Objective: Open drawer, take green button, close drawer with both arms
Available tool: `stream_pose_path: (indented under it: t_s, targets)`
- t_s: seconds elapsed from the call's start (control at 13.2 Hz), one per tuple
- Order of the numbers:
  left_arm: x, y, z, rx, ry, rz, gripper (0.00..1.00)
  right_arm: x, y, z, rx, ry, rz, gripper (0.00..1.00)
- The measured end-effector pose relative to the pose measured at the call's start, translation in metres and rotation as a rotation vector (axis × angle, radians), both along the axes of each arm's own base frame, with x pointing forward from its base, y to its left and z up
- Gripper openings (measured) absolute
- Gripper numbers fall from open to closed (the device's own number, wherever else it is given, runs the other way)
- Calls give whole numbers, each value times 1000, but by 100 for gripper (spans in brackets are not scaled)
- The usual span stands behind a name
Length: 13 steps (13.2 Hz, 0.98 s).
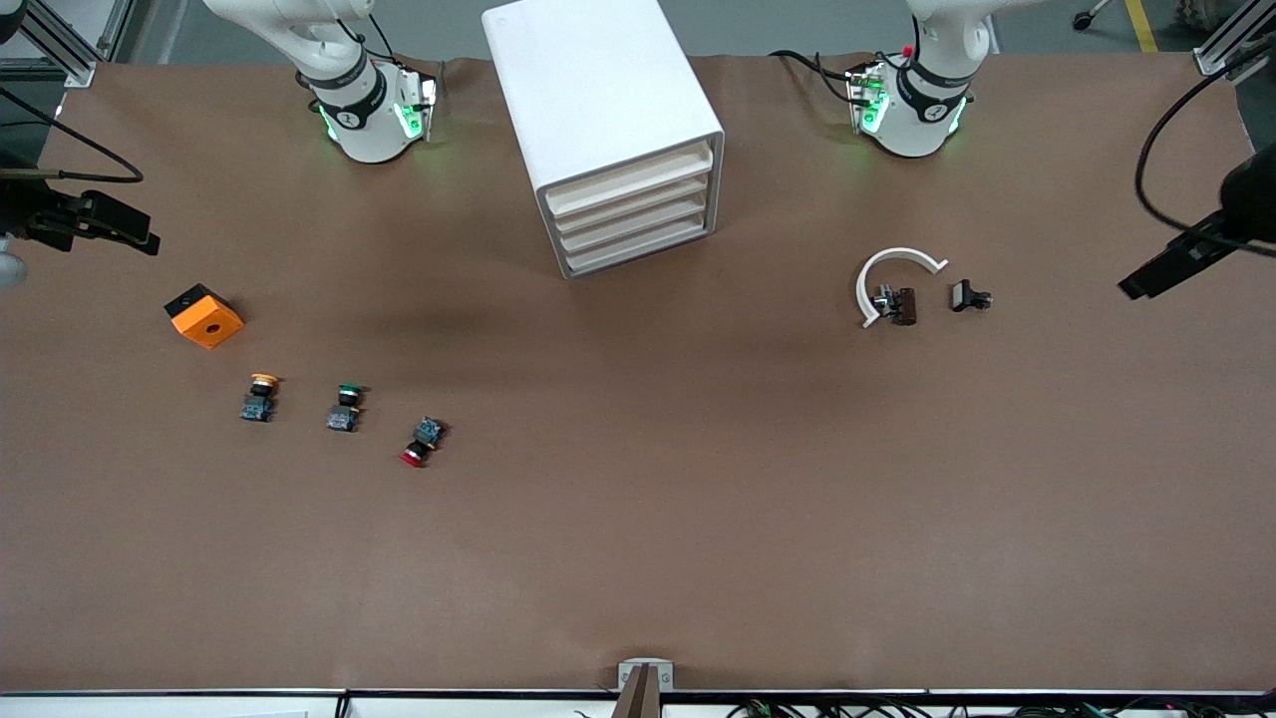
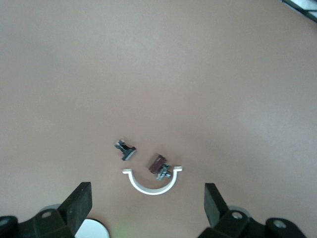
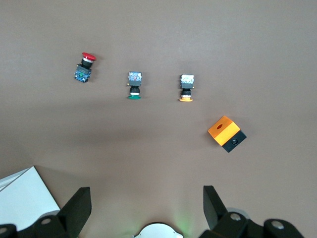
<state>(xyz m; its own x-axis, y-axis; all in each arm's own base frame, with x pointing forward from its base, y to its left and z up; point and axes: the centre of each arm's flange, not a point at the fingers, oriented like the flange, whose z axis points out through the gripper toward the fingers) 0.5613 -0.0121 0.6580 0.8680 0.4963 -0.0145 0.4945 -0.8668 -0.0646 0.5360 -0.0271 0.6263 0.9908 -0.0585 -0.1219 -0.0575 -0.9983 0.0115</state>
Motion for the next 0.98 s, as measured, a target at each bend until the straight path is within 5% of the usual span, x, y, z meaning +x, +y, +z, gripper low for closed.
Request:
stream_pose_path:
  t_s: [0.6, 0.98]
  targets:
    - [-72, -8, -5, -49, 49, -270, 100, 0, -4, 14, -1, -24, -8, 100]
    - [-90, -36, -18, -46, 21, -410, 100, 1, -3, 13, -1, -23, -5, 100]
